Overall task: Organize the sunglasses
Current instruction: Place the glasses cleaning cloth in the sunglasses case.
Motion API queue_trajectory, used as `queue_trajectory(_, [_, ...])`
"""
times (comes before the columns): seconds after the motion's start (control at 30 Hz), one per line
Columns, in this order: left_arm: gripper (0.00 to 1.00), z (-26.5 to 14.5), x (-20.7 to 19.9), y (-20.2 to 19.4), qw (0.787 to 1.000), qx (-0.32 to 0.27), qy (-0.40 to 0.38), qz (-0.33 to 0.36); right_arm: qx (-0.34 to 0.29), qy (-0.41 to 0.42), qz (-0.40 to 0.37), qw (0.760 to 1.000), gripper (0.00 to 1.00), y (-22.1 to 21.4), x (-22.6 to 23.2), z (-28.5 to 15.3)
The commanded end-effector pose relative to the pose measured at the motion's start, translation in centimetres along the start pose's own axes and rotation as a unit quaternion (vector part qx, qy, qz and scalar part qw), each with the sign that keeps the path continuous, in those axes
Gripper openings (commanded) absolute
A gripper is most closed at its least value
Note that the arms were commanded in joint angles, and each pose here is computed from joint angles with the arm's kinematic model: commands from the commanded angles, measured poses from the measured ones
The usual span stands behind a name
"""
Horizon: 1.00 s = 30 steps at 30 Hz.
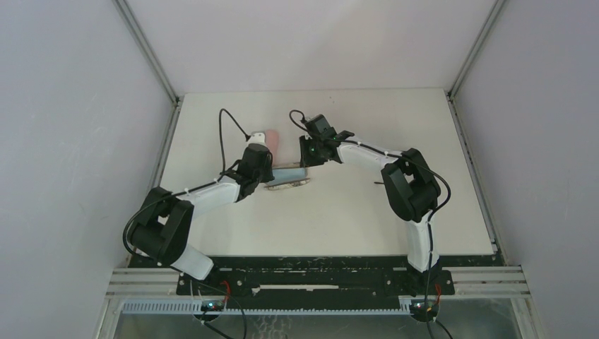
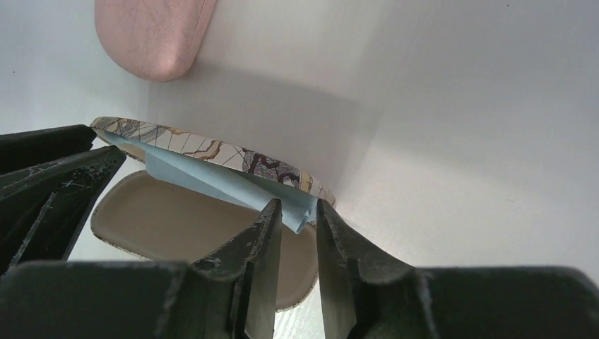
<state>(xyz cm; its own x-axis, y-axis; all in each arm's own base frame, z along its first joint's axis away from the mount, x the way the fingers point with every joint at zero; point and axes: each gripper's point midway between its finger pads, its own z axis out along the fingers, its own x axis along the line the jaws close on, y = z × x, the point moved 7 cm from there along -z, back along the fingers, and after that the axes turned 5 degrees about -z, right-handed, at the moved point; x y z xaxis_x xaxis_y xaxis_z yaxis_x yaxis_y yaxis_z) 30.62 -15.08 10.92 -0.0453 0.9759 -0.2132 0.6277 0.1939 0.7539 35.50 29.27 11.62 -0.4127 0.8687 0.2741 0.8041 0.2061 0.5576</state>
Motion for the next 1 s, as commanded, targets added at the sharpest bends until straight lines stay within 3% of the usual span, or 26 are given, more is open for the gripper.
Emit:
queue_trajectory(0.0, [0.35, -0.4, 0.1, 1.6, 0.999, -0.031, 0.009, 0.002, -0.055, 0.002, -0.018, 0.998, 0.25, 2.8, 0.6, -2.9])
queue_trajectory(0.23, [0.4, -1.4, -0.1, 2.1, 0.999, -0.041, -0.009, -0.002, -0.087, 0.001, -0.039, 0.995, 0.28, 3.6, 1.0, -4.5])
queue_trajectory(0.6, [0.43, -4.0, -0.6, 2.9, 0.996, -0.061, -0.057, -0.018, -0.083, -0.006, -0.059, 0.995, 0.29, 4.7, 0.8, -2.3])
queue_trajectory(0.97, [0.41, -7.1, 1.9, -2.8, 0.994, -0.012, -0.081, -0.076, -0.043, -0.023, -0.078, 0.996, 0.3, 5.4, 0.6, 0.5])
